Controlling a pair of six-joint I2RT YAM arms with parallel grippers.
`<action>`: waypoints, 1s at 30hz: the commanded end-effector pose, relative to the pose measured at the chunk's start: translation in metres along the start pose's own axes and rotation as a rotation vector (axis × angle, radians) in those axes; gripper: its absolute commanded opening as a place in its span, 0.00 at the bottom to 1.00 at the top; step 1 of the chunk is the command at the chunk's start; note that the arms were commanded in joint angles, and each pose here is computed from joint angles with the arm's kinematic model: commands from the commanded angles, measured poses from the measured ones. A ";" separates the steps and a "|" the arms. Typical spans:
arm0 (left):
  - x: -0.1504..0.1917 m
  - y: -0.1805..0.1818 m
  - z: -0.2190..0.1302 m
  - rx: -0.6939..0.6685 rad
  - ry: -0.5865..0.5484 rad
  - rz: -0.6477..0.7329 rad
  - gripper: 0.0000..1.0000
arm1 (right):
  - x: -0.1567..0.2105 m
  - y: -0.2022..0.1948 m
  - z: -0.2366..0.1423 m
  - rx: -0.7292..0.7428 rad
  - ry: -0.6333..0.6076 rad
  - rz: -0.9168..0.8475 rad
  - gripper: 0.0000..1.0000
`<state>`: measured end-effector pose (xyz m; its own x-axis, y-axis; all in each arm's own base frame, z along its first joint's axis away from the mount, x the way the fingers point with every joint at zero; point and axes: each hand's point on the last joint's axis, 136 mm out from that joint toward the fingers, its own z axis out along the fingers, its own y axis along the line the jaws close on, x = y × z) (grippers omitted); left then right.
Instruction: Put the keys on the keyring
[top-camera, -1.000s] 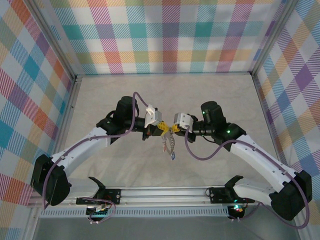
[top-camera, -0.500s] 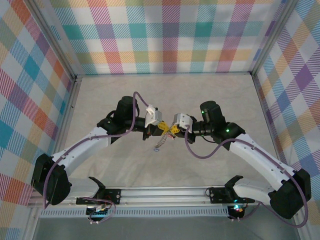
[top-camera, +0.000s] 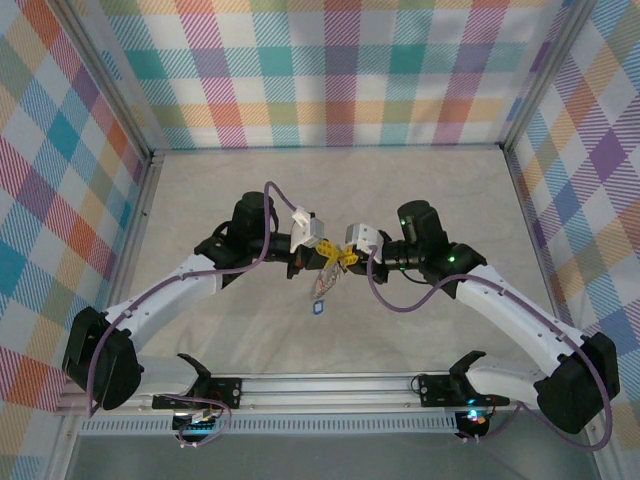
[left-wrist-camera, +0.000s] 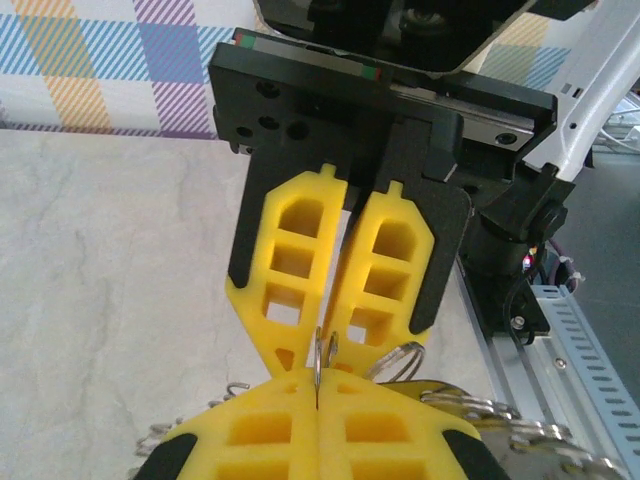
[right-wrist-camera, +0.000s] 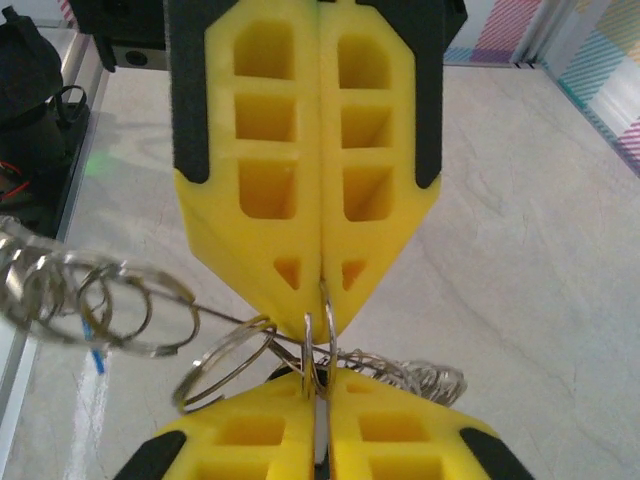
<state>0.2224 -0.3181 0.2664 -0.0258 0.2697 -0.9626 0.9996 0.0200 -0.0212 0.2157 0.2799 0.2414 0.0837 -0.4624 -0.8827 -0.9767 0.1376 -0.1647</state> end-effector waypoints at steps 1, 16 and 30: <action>-0.016 -0.007 0.005 0.037 -0.057 0.071 0.00 | -0.022 0.005 -0.004 0.000 -0.084 -0.067 0.16; -0.020 -0.008 0.004 0.040 -0.061 0.081 0.00 | -0.015 0.011 -0.011 0.006 -0.057 -0.079 0.11; -0.018 -0.015 0.006 0.095 -0.062 0.082 0.00 | -0.020 0.007 -0.009 0.020 -0.075 -0.092 0.10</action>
<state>0.2198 -0.3225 0.2698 0.0025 0.2495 -0.9684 0.9999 -0.0102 -0.0001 0.2108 0.2757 0.2504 0.1418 -0.4516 -0.8809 -0.9625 0.1451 -0.2293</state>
